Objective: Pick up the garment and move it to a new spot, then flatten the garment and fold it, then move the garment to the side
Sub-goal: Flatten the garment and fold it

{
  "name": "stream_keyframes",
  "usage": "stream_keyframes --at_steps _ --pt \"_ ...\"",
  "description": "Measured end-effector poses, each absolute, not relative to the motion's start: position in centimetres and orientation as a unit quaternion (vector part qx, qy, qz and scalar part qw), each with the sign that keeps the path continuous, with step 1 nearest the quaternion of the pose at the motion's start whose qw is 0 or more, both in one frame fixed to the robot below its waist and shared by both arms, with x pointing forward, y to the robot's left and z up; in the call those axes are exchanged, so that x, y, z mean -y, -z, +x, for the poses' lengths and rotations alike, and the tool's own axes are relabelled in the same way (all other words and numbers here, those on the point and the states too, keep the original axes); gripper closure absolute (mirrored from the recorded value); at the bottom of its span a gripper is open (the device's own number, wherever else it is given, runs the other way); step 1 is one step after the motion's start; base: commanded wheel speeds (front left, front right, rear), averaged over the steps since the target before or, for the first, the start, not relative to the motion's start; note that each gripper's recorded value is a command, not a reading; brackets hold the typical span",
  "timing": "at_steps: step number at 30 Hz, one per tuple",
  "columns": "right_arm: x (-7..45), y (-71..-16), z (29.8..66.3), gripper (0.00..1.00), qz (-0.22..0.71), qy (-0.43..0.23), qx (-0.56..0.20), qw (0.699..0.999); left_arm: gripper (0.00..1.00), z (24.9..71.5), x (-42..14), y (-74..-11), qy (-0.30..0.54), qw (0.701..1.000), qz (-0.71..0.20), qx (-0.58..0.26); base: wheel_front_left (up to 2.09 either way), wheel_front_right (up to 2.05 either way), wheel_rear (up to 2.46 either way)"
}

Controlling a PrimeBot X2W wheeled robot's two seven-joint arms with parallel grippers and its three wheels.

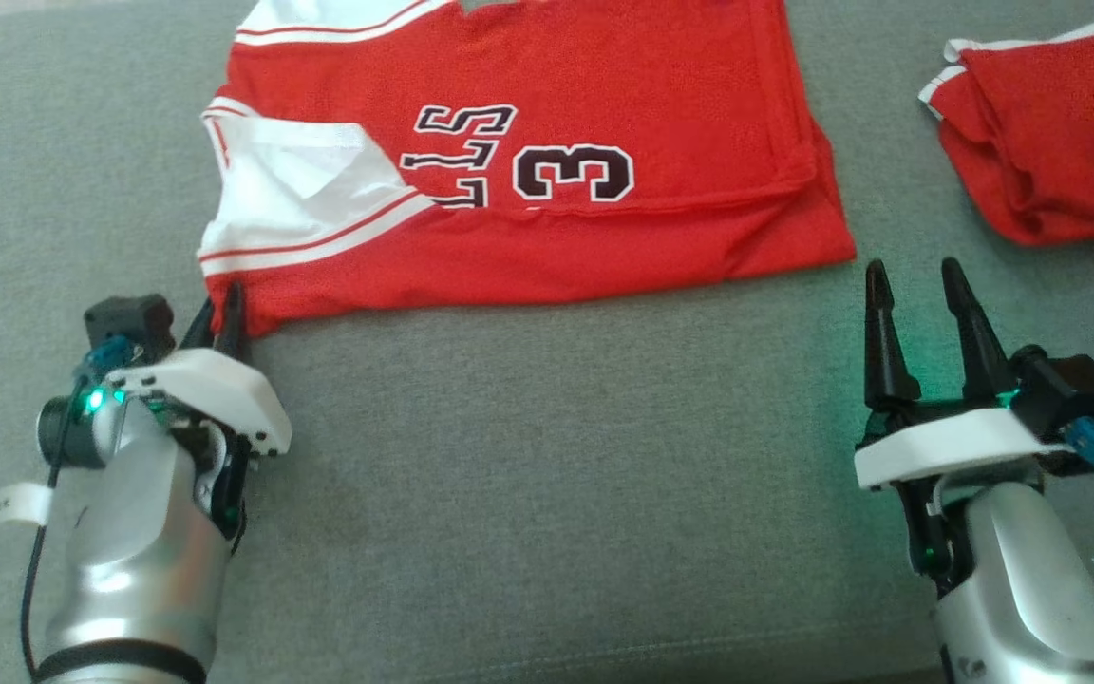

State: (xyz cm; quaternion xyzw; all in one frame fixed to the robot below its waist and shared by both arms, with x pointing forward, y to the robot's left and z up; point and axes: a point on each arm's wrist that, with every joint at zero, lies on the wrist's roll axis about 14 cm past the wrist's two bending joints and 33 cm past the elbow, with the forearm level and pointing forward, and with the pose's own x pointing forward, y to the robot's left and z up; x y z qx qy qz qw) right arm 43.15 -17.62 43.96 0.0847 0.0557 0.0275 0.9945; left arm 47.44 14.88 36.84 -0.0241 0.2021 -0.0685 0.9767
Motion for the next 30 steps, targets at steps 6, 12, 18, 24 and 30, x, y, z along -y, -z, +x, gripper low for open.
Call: stream_keyframes --at_steps 6,12,18,24,30 --pt "16.9 -42.2 44.8 0.0 0.068 -0.038 -0.107 0.991 1.0 49.4 -14.6 -43.5 0.078 0.993 -0.034 -0.086 0.0 0.0 0.0" --pt "16.5 -40.6 47.2 0.0 0.053 -0.04 -0.159 0.985 1.0 48.1 -14.3 -45.6 0.095 0.994 -0.022 -0.045 0.0 0.0 0.0" --pt "17.6 -37.8 47.6 0.0 0.037 -0.021 -0.222 0.974 1.0 47.5 -13.9 -45.4 0.107 0.993 -0.016 -0.046 0.0 0.0 0.0" --pt "17.0 -36.7 48.0 0.0 0.035 -0.027 -0.253 0.967 1.0 47.3 -13.5 -45.3 0.113 0.992 -0.015 -0.049 0.0 0.0 0.0" --pt "15.7 -36.9 48.4 1.0 0.036 -0.047 -0.259 0.964 1.0 47.1 -13.5 -44.8 0.113 0.992 -0.016 -0.058 0.0 0.0 0.0"
